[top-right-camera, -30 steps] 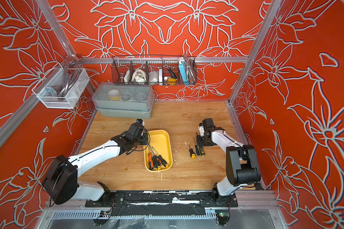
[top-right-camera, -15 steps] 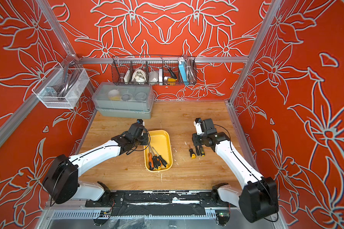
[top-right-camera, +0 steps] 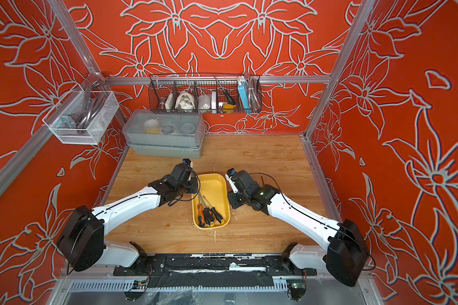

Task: Take out the screwdriver from the storage box
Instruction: Pick up the screwdriver from the storage box.

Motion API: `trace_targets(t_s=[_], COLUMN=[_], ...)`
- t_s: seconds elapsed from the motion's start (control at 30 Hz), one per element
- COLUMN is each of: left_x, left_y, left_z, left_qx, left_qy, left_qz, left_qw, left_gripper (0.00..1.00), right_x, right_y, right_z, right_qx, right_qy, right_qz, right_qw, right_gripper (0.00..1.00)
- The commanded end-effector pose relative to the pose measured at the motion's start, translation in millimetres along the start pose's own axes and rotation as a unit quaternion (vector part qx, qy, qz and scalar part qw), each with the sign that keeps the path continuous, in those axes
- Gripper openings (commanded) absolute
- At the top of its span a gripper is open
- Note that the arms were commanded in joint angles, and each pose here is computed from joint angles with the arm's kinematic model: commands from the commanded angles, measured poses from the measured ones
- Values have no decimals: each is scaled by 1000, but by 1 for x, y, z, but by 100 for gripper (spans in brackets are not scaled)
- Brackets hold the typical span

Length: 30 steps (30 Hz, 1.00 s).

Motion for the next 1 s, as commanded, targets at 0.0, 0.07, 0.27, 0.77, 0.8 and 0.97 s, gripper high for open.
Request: trace_targets(t_s=[0.0, 0.07, 0.27, 0.77, 0.8, 0.97], left_x=[-10, -10, -9, -11, -11, -9], left_y=[-6, -6, -5, -5, -5, -5], left_z=[22, 22, 21, 21, 21, 21], left_qx=[-10, -11, -11, -11, -11, -12], left_qy=[-40, -40, -39, -41, -41, -41], left_qz=[-24, -24, -23, -22, -21, -22], left_qw=[999, 999, 999, 999, 999, 999], left_gripper=[0, 0, 0, 0, 0, 0], right_x=[-3, 2, 17, 64, 62, 54], right_y=[23, 33, 48, 55, 58, 65], right_z=[19, 21, 17, -6, -6, -8], right_qx=[-11, -22, -42, -36, -35, -12], right_qy=[-47, -41, -24, 66, 66, 65], right_qz=[14, 18, 31, 33, 39, 41], right_qw=[999, 999, 998, 997, 996, 997], right_gripper=[40, 40, 40, 42, 42, 45])
Point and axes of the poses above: each gripper's point midway between its finger pads, its own x axis out along the fingers, its own y axis along the line the jaws close on, z = x × y, the point moved 10 cm from there along -x, back along the fingers, and after that the axes turned 10 degrees about x, right-handed, at the moved point
